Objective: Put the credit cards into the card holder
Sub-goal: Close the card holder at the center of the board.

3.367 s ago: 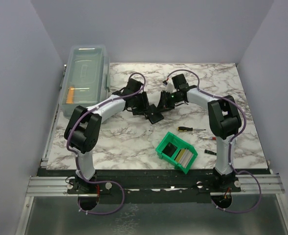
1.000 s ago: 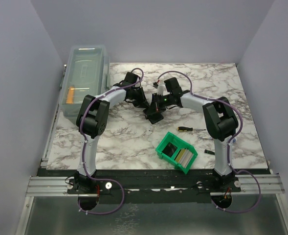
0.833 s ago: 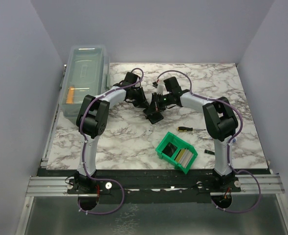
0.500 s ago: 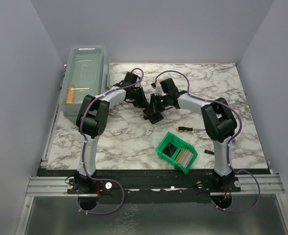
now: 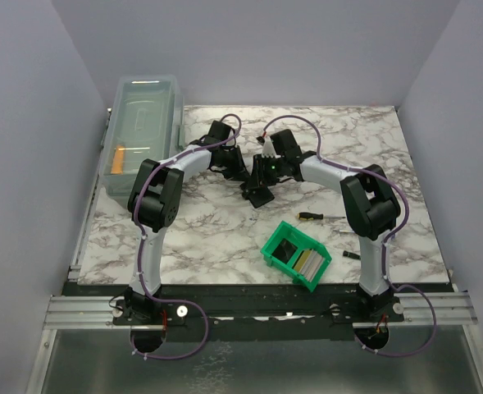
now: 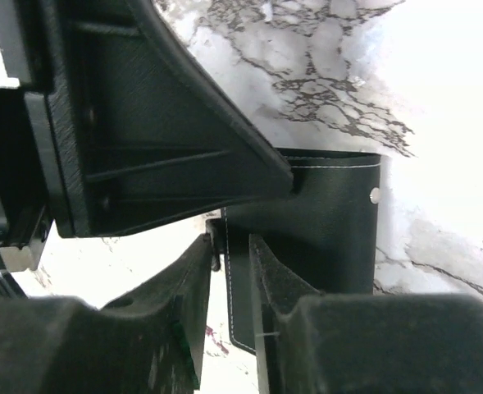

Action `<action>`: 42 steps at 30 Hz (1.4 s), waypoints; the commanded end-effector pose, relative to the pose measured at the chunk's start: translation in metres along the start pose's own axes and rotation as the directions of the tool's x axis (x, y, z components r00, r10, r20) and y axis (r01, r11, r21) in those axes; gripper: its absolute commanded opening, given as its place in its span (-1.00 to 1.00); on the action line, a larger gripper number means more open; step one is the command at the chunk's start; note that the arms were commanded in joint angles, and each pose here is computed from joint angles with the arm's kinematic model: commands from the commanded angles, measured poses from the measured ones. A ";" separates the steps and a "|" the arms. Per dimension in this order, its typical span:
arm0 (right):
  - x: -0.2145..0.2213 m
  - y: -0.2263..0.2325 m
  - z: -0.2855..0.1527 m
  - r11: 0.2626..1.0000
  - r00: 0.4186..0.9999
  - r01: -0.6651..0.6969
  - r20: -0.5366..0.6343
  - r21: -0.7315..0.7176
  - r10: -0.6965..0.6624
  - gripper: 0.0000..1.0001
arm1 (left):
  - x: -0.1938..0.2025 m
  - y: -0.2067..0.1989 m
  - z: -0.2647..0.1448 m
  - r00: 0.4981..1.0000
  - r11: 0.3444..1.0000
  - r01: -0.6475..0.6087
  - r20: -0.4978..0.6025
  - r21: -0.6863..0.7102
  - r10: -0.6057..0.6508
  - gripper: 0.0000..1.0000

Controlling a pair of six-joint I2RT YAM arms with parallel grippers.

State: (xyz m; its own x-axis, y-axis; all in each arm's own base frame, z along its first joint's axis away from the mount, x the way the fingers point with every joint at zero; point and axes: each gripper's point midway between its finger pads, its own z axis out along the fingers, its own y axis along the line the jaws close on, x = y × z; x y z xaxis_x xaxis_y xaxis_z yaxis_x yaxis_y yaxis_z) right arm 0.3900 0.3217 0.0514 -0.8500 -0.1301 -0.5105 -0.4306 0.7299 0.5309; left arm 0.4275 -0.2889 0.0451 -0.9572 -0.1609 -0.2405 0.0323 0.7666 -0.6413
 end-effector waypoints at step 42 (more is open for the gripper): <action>0.014 0.018 0.000 0.993 0.997 -0.004 -0.073 -0.114 -0.004 -0.50 | 0.019 0.023 0.003 0.998 0.998 -0.001 -0.060 -0.065 -0.002 -1.00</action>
State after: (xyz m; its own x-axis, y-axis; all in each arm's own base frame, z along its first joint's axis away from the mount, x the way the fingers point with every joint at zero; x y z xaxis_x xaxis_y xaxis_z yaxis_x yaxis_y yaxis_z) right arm 0.3695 0.3336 0.0594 -0.8684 -0.1653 -0.4675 -0.4551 0.6402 0.6189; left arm 0.4272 -0.2890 0.0452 -0.9572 -0.1495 -0.2477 0.0461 0.7663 -0.6408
